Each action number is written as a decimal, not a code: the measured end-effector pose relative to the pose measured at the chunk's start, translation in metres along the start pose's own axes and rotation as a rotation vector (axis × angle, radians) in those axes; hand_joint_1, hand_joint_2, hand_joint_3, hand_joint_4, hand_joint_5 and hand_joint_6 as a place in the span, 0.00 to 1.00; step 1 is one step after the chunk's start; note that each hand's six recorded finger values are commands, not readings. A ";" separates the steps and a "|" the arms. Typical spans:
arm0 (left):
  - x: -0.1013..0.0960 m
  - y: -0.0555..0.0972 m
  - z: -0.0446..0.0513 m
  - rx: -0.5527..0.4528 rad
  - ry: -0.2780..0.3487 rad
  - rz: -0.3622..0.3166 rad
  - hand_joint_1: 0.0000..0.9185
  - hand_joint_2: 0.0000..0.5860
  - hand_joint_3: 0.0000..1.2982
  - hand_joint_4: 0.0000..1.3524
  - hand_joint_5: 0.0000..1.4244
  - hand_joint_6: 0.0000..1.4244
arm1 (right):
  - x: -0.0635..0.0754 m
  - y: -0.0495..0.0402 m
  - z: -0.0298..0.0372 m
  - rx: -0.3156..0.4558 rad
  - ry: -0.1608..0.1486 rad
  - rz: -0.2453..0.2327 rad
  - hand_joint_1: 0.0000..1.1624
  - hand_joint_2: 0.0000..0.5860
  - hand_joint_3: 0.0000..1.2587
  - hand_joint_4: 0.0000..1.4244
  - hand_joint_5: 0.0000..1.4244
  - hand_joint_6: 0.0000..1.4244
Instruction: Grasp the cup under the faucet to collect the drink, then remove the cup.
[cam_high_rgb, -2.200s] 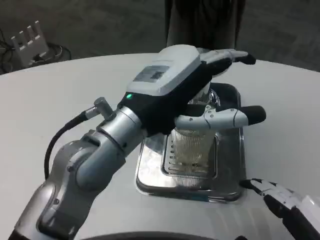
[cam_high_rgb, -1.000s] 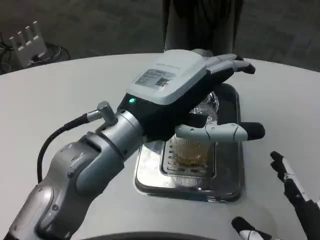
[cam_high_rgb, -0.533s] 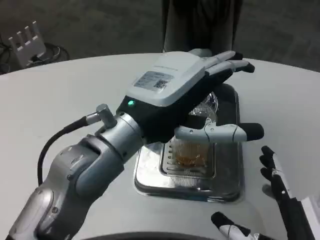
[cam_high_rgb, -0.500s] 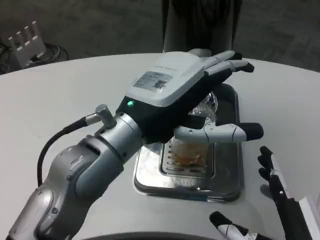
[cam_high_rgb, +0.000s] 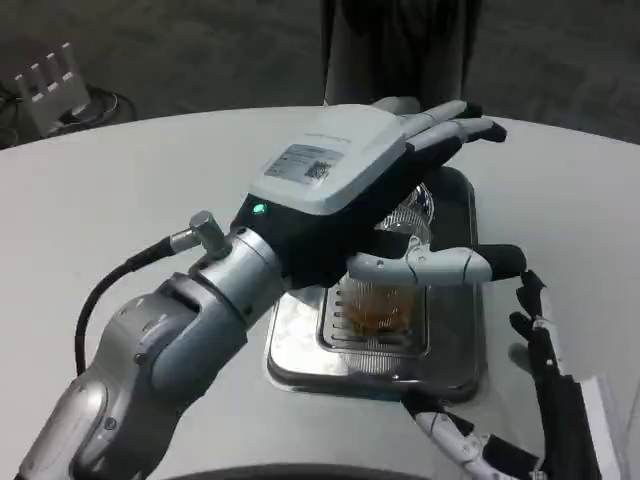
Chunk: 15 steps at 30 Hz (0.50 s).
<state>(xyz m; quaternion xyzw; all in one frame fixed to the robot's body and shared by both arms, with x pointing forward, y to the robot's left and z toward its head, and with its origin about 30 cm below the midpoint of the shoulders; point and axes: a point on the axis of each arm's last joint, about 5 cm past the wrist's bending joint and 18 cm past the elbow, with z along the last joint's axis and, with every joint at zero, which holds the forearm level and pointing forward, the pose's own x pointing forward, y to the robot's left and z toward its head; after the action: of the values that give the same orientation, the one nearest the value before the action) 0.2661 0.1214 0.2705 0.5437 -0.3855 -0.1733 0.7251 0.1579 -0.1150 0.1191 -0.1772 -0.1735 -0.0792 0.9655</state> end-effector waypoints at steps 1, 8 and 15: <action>0.000 0.000 0.0000 -0.002 0.000 0.001 0.00 0.19 0.17 0.07 0.13 0.05 | 0.003 0.0027 0.0001 0.001 -0.008 -0.003 0.71 0.31 0.00 0.01 0.06 0.10; 0.001 -0.003 -0.0015 -0.010 0.003 0.001 0.00 0.19 0.17 0.07 0.13 0.05 | 0.007 0.0175 -0.0074 -0.018 0.009 0.007 0.71 0.31 0.00 0.01 0.06 0.10; 0.002 -0.005 -0.0036 -0.021 0.000 0.006 0.00 0.19 0.17 0.07 0.12 0.05 | 0.022 0.0262 -0.0088 -0.024 -0.009 -0.020 0.72 0.30 0.00 0.02 0.07 0.10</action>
<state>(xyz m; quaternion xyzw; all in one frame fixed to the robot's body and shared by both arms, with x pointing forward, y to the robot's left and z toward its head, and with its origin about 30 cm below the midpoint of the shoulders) 0.2706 0.1211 0.2663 0.5351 -0.3854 -0.1753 0.7311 0.1867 -0.0960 0.1111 -0.1875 -0.1785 -0.0904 0.9617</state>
